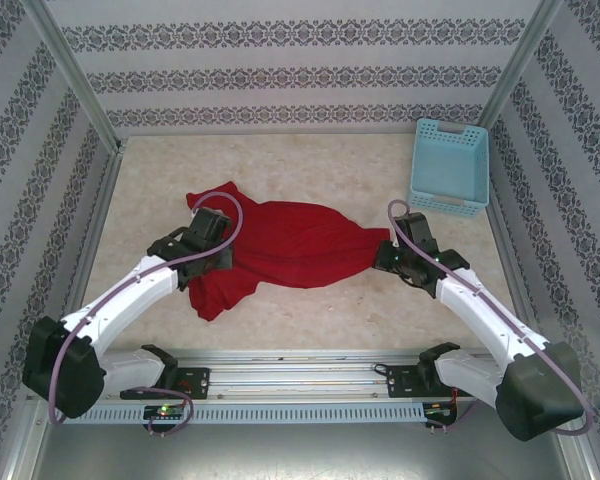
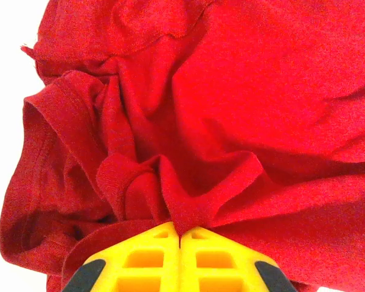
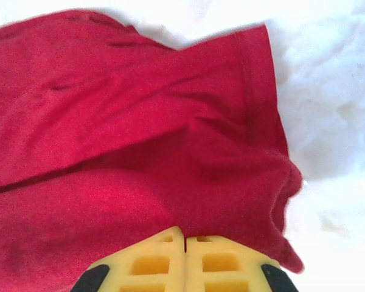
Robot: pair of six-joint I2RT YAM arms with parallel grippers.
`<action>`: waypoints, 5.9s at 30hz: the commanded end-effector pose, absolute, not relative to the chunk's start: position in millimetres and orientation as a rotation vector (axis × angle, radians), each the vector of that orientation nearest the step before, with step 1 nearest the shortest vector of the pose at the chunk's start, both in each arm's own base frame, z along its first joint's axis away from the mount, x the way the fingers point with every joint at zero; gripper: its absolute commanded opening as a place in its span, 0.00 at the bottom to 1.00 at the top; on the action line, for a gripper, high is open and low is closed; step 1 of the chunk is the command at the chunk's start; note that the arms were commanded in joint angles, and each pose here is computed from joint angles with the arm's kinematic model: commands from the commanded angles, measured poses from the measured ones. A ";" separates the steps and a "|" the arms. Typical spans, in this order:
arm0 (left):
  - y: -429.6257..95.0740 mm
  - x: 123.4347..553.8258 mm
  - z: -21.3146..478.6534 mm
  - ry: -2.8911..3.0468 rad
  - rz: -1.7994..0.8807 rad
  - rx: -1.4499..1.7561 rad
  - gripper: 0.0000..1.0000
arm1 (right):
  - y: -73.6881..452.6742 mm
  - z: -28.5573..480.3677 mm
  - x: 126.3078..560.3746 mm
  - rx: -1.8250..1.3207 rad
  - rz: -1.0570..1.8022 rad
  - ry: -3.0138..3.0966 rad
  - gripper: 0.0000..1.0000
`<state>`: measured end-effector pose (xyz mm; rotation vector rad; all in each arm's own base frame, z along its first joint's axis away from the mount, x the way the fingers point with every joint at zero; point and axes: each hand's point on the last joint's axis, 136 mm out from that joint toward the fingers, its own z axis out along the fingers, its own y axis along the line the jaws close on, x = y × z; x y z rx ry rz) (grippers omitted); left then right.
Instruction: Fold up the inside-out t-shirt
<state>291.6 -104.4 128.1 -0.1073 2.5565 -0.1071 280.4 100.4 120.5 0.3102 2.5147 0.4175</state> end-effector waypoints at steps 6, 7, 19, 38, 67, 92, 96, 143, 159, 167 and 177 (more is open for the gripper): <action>-93.7 330.2 189.2 2.394 -0.136 -0.256 0.00 | 131.3 154.0 300.8 0.203 0.411 2.441 0.00; -94.3 329.2 191.9 2.383 -0.153 -0.261 0.00 | 137.5 146.7 295.9 0.172 0.401 2.460 0.00; -86.2 240.3 101.7 2.588 -0.287 -0.368 0.00 | 145.5 147.3 304.7 0.030 0.226 2.471 0.70; -51.6 214.1 74.2 2.543 -0.168 -0.535 0.00 | 266.3 52.5 424.9 -0.192 0.085 2.768 0.72; -79.2 332.0 135.2 2.471 -0.173 -0.293 0.52 | 192.9 124.0 360.1 0.061 0.226 2.548 0.70; -78.3 364.5 64.5 2.537 -0.387 -0.484 0.24 | 223.8 35.3 535.9 0.066 -0.010 2.746 0.39; -59.8 366.1 68.9 2.530 -0.330 -0.518 0.06 | 186.4 46.7 533.1 0.202 -0.038 2.710 0.08; 4.9 374.5 26.3 2.739 0.015 -0.683 0.70 | 124.9 26.9 473.2 0.304 -0.043 2.772 0.82; 0.2 397.0 65.0 2.615 -0.073 -0.674 0.04 | 118.2 70.5 477.7 0.324 0.034 2.655 0.02; 9.3 383.8 225.0 2.190 -0.150 -0.603 0.00 | 94.3 235.5 452.0 0.256 0.070 2.305 0.00; 9.0 308.7 414.8 1.700 -0.275 -0.464 0.00 | 66.4 432.5 355.2 0.193 0.227 1.814 0.00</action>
